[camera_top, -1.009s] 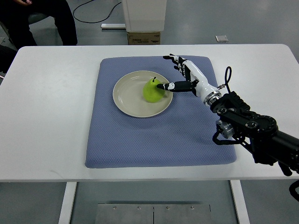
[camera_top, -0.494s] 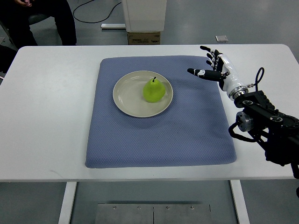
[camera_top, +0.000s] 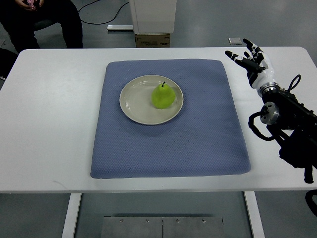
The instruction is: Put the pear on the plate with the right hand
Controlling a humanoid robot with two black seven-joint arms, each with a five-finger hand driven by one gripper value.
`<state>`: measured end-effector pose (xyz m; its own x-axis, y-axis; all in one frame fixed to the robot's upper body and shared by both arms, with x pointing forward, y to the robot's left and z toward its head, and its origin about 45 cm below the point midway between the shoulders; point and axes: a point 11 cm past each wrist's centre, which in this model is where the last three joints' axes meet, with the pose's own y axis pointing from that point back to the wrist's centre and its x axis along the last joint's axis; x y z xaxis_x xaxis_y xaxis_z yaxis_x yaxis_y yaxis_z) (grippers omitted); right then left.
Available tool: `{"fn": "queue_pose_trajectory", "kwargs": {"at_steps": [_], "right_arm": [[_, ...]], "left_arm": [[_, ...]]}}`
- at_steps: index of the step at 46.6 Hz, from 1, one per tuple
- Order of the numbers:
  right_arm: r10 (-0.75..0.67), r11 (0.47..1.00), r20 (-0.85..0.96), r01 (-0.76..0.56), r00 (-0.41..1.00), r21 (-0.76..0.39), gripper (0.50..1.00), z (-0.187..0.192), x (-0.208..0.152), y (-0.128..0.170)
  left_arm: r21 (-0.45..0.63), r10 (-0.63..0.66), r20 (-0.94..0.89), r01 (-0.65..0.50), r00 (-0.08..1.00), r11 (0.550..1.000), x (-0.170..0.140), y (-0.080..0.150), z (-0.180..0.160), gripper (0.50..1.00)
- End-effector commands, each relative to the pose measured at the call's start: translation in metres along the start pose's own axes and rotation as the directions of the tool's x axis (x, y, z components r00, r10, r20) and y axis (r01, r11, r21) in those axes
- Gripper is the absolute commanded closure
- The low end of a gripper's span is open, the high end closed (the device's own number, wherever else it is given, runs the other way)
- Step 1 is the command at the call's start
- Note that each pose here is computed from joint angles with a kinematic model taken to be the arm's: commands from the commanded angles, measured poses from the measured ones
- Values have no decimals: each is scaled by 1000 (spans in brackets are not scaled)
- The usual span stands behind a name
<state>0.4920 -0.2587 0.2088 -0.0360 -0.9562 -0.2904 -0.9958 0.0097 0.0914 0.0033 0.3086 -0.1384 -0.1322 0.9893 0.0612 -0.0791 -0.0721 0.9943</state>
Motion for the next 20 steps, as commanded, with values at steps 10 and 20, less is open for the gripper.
{"fn": "queue_pose_trajectory", "kwargs": {"at_steps": [10,20], "right_arm": [[59,998,100,-57,993,-20,500,16,5,4],[79,997,139,-75,987,-33,500,24,3,5]], "left_arm": [[0,1,0,-1,1000,1000,0,0,0,500],[0,-1,0,1,1000,1000,0,0,0,500]]}}
